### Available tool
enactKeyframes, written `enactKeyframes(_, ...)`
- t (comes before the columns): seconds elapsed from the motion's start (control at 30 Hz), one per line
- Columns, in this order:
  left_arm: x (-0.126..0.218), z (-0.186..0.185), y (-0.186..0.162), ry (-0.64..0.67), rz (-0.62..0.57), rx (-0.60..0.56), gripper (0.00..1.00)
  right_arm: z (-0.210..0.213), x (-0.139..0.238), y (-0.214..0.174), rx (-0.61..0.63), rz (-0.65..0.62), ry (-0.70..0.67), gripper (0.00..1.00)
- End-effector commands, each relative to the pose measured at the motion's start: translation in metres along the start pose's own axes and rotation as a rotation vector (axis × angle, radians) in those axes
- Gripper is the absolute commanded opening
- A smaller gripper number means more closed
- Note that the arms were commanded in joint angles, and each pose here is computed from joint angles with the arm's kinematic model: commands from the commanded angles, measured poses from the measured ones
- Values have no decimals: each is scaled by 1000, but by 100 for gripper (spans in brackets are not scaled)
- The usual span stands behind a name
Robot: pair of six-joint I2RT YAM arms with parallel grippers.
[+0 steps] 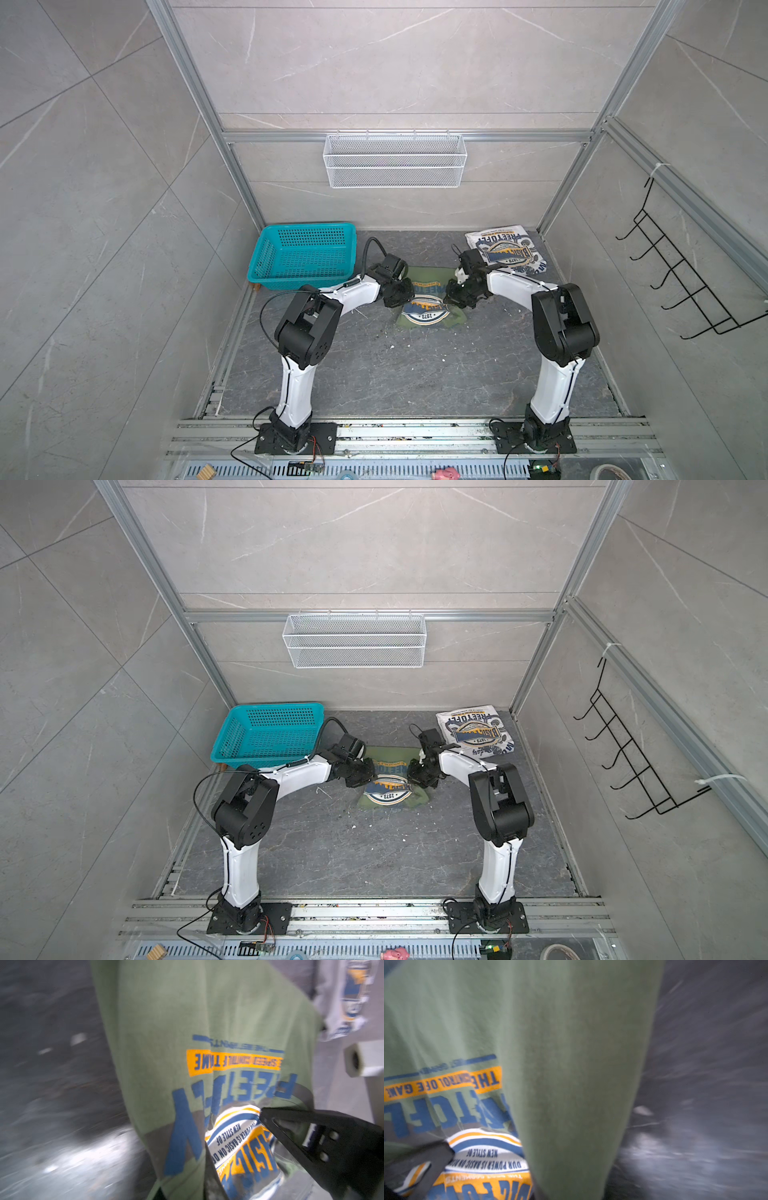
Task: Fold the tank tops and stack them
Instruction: 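Lift the green tank top with both grippers and carry it toward the white T-shirt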
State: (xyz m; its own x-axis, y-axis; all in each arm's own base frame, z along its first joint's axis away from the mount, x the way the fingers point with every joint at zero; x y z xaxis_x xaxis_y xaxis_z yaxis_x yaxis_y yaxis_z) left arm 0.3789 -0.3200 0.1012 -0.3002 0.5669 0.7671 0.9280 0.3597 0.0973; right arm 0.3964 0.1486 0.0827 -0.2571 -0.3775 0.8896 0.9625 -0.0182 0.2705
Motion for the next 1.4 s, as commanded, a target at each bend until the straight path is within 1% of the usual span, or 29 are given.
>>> enactKeyframes(0.0, 3, -44, 11, -139, -26, 1, 0, 2, 46, 31, 76, -104, -25, 9)
enactKeyframes(0.13, 3, -77, 20, -218, -54, -12, 0, -7, 74, 54, 95, -163, -70, 9)
enactKeyframes(0.27, 7, -118, 26, -296, -77, -60, 0, -14, 102, 78, 107, -224, -110, 8)
enactKeyframes(0.4, 7, -151, 32, -352, -103, -92, 0, -24, 129, 98, 120, -277, -162, 8)
enactKeyframes(0.53, 2, -183, 34, -422, -107, -124, 0, -41, 152, 117, 126, -321, -232, 9)
enactKeyframes(0.57, -13, -182, 33, -414, -98, -125, 0, -46, 156, 121, 124, -330, -249, 9)
enactKeyframes(0.63, -23, -192, 33, -433, -95, -132, 0, -55, 165, 129, 116, -346, -265, 9)
enactKeyframes(0.87, -30, -239, 40, -602, -140, -164, 0, -86, 188, 162, 97, -408, -293, 9)
enactKeyframes(1.07, -43, -254, 48, -729, -207, -157, 0, -109, 197, 185, 77, -445, -310, 9)
enactKeyframes(1.17, -46, -263, 44, -783, -255, -182, 0, -117, 198, 193, 80, -451, -322, 9)
enactKeyframes(1.27, -55, -264, 43, -816, -297, -175, 0, -124, 199, 200, 75, -455, -347, 8)
enactKeyframes(1.37, -69, -256, 46, -803, -321, -154, 0, -135, 192, 203, 67, -441, -375, 9)
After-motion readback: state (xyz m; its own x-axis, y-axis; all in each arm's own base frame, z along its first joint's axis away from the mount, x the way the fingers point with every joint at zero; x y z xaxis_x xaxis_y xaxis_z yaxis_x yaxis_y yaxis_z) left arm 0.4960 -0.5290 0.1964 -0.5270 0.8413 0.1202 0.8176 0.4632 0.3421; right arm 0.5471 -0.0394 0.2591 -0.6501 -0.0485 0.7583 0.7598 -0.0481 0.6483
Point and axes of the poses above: each gripper's point midway between its finger pads, its own x axis back along the fingers, its own z axis along the line the jaws close on, y = z × x, the point moved 4 cm from there along x, back along the fingers, and after that the axes turned 15 degrees about x, right-handed, at the moved point
